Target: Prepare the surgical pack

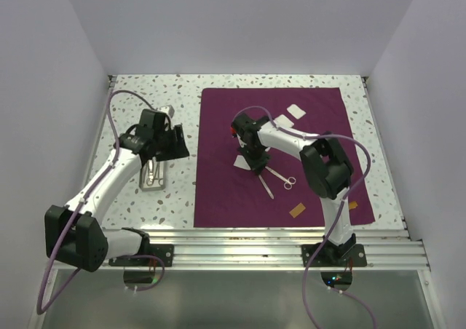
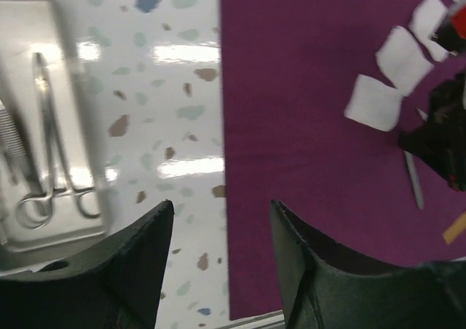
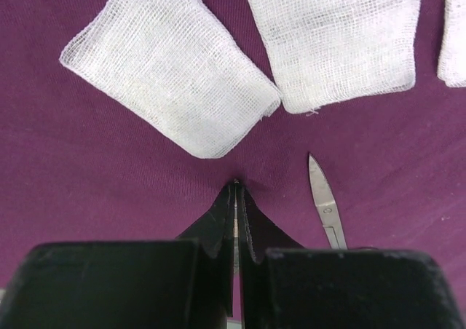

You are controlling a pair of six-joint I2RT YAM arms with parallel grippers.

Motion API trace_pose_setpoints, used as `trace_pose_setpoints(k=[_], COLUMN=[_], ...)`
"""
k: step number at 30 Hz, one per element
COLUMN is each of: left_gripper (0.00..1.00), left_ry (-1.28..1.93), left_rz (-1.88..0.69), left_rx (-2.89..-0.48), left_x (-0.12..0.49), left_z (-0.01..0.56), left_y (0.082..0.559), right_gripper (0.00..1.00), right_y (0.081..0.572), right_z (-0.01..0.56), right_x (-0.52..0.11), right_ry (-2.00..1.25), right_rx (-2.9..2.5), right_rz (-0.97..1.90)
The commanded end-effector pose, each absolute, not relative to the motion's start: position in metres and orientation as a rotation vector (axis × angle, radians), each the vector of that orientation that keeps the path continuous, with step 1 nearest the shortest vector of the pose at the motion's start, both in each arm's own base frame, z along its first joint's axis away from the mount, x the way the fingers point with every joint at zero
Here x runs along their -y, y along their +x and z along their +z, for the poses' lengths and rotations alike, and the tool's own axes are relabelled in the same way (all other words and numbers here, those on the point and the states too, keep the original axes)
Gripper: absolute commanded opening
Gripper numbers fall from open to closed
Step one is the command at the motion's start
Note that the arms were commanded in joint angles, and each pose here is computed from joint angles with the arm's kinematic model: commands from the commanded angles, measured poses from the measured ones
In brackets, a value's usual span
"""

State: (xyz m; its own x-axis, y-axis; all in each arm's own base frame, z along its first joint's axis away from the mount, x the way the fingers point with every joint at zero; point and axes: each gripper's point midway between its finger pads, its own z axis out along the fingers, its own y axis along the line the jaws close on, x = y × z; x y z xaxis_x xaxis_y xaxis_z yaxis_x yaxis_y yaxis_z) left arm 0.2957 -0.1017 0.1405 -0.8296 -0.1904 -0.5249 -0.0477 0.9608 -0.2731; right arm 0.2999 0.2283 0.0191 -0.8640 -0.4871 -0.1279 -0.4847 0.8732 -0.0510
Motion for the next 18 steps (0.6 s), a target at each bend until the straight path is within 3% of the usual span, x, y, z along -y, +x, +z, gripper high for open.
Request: trace_pose_setpoints(k=[1,6,18], left_gripper=[0.60,0.65,0.69], left_ry=[-0.070,0.024,0.142], left_rz=[-0.670,-0.965,-1.074], left_rx=[-2.409,-2.280,-2.224], left_x=[0.165,0.231,0.321], left_z=[0.161,0.157,0.124], left_y=[0.296,0.284,0.276], right_gripper=[0.00,0.00,0.00], right_y=[0.318,0.315,0.310], right_z=[0.064,0.087,0.093], right_x=[-0.228,-0.240,-0.246], right_ry=[-0.717,-0.651,-0.558], right_rx=[-2.787,-2.776,-2.817], right_rz=[-0.034,0.093,0.182])
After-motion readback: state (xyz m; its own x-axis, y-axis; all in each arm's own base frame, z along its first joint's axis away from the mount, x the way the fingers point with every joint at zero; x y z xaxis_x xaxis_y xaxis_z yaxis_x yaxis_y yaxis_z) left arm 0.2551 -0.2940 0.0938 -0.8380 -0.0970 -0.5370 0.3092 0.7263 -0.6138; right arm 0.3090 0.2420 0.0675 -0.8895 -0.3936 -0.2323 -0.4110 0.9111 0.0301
